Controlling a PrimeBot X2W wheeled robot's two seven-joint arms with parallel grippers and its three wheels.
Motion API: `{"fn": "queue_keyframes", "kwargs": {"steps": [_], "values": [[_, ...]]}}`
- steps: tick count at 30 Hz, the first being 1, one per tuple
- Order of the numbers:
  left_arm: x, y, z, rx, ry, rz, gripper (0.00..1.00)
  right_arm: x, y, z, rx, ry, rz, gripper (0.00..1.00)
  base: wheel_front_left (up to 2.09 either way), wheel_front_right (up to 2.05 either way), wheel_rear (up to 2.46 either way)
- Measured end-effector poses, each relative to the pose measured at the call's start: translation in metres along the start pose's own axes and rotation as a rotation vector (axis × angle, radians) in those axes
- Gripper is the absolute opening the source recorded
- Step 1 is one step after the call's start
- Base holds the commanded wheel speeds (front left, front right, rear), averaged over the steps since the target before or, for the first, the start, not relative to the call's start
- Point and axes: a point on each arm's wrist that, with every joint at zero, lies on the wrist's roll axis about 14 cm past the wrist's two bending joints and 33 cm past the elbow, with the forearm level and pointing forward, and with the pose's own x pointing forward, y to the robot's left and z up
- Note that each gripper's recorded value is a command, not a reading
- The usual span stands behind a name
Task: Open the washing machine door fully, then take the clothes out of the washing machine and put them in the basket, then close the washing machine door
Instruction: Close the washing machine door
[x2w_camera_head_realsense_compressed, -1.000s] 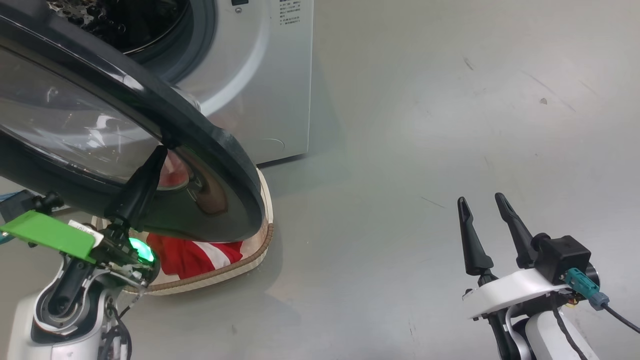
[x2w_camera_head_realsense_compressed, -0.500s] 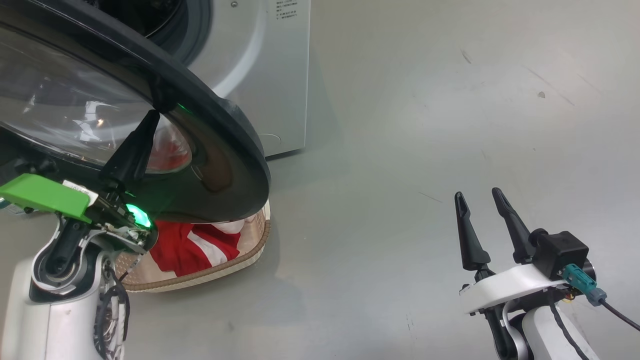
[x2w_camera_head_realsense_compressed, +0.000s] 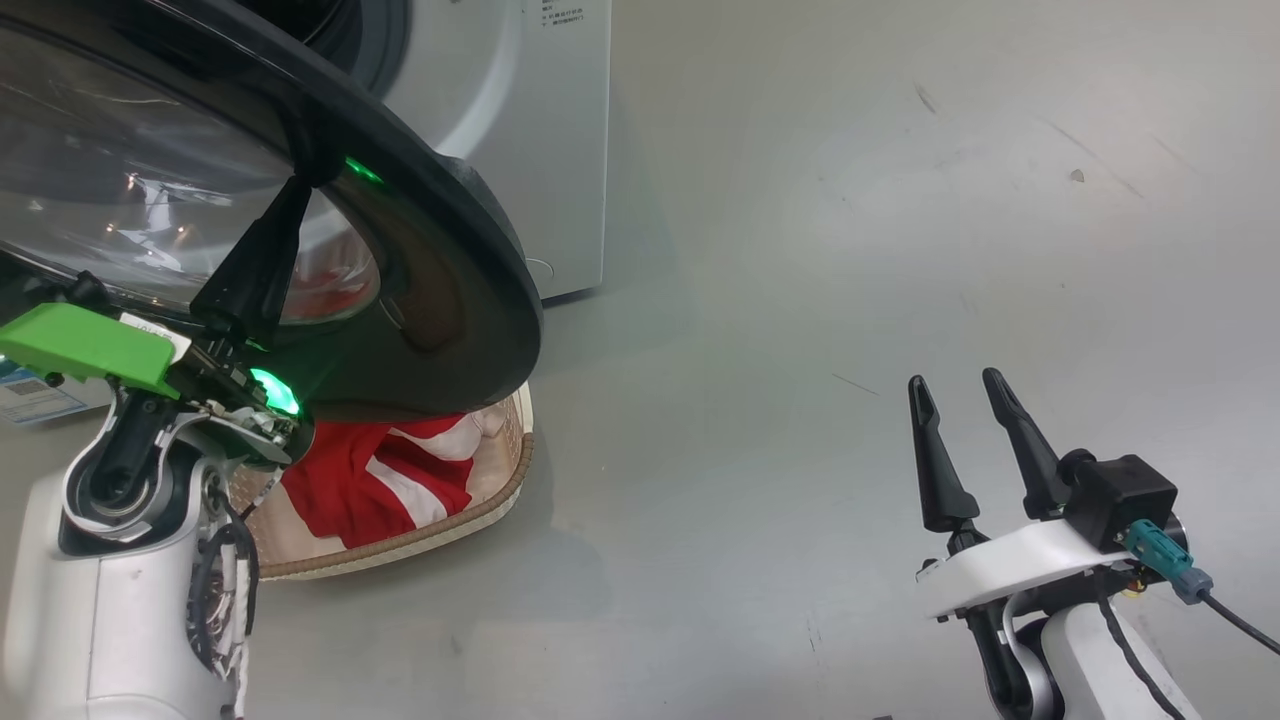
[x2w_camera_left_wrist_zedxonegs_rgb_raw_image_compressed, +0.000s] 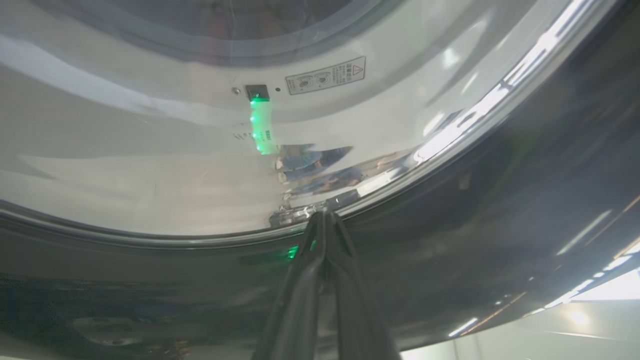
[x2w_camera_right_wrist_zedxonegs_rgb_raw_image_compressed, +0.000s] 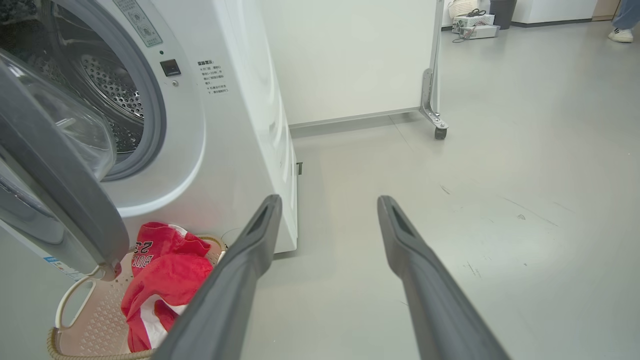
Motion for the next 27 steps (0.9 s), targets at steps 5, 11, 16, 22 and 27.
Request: {"fn": "queue_keyframes", "kwargs": {"steps": [5, 11, 16, 22, 27], "values": [[-0.003, 0.006, 0.001, -0.010, -0.006, 0.011, 0.00, 0.001, -0.002, -0.001, -0.002, 0.000, -0.005, 1.00, 0.00, 0.00, 0.00], [-0.018, 0.009, 0.009, -0.020, -0.043, 0.017, 0.00, 0.003, -0.001, 0.001, -0.001, -0.006, 0.000, 1.00, 0.00, 0.00, 0.00], [-0.045, 0.023, 0.019, -0.042, -0.105, 0.058, 0.00, 0.005, -0.001, 0.002, -0.006, -0.010, 0.007, 1.00, 0.00, 0.00, 0.00], [-0.076, 0.019, 0.034, -0.060, -0.190, 0.047, 0.00, 0.007, 0.004, 0.005, -0.012, -0.020, 0.028, 1.00, 0.00, 0.00, 0.00], [-0.099, 0.004, 0.047, -0.040, -0.266, 0.013, 1.00, 0.005, 0.009, 0.004, -0.019, -0.019, 0.047, 1.00, 0.00, 0.00, 0.00]]}}
